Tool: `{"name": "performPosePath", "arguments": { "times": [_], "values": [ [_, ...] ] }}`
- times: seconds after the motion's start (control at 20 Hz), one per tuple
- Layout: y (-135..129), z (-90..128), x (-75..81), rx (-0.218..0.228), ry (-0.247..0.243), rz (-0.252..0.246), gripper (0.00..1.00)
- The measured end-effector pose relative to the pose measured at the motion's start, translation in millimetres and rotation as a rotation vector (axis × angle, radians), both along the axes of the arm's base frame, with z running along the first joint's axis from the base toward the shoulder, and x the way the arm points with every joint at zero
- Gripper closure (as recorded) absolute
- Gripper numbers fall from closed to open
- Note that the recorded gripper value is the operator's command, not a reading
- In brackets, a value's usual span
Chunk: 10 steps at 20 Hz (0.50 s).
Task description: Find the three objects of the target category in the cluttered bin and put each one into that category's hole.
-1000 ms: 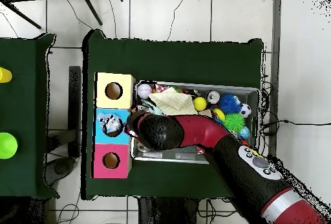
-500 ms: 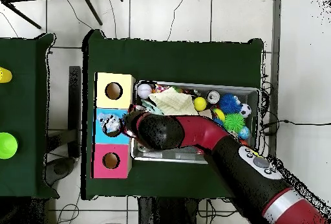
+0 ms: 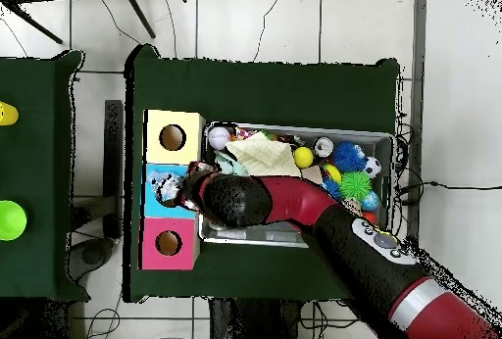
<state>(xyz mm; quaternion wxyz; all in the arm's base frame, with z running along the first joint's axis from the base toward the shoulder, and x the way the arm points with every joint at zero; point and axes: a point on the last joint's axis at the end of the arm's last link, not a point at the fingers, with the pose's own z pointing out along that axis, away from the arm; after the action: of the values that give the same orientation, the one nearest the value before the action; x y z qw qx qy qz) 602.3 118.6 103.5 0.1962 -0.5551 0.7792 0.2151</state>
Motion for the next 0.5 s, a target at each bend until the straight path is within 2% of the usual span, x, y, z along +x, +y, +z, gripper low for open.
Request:
{"name": "performPosePath", "arguments": {
  "times": [0.5],
  "values": [
    [21,-10,-5.5,0.022,-0.009,0.003,1.0]
  ]
}}
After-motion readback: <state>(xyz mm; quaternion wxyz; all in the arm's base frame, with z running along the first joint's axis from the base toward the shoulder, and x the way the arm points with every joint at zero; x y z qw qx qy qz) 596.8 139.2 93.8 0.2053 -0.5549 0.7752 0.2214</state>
